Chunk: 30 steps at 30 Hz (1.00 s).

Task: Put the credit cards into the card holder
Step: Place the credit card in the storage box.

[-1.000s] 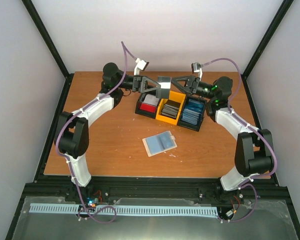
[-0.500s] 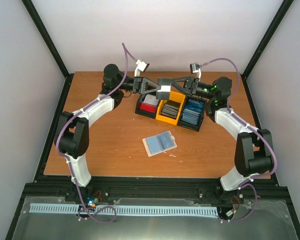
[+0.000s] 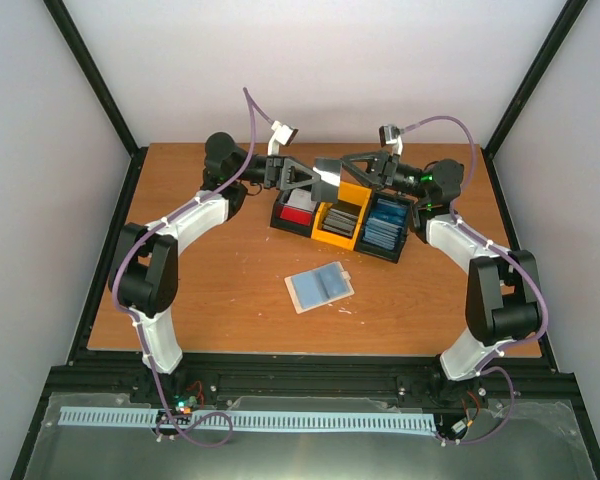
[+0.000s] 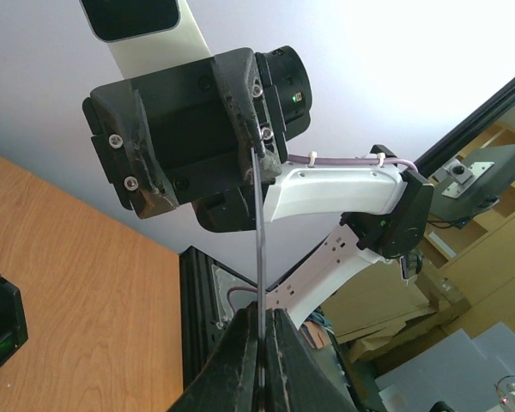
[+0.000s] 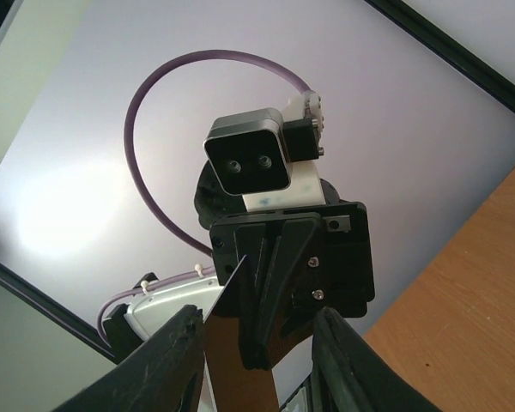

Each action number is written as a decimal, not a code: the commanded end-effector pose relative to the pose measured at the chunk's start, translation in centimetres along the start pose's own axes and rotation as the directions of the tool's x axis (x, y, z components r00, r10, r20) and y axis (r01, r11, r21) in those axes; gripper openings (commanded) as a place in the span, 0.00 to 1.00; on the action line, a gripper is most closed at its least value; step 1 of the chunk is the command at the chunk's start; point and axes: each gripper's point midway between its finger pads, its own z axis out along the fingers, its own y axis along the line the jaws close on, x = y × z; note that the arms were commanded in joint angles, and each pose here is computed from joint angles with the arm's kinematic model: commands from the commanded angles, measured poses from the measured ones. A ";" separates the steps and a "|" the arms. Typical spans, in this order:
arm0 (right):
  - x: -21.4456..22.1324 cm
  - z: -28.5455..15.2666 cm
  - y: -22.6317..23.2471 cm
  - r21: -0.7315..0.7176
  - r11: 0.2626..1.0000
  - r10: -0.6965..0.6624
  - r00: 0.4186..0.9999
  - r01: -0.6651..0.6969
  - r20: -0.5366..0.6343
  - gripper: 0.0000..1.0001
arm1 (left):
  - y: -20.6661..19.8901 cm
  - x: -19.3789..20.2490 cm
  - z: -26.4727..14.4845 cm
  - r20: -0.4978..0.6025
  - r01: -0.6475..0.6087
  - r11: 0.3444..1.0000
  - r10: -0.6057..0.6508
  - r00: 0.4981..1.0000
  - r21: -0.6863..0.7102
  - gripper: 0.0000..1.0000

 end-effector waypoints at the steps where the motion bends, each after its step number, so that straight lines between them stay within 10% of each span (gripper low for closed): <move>1: -0.1 0.3 0.6 -0.019 0.999 -0.037 0.999 0.037 -0.002 0.35 | -3.5 -0.6 0.2 -0.018 -0.120 0.992 0.121 0.993 0.035 0.01; 30: 3.8 -0.3 -3.6 0.299 0.937 -0.110 0.963 0.183 -0.244 0.32 | -0.5 -2.1 0.4 0.044 -0.012 0.999 0.013 0.999 -0.034 0.01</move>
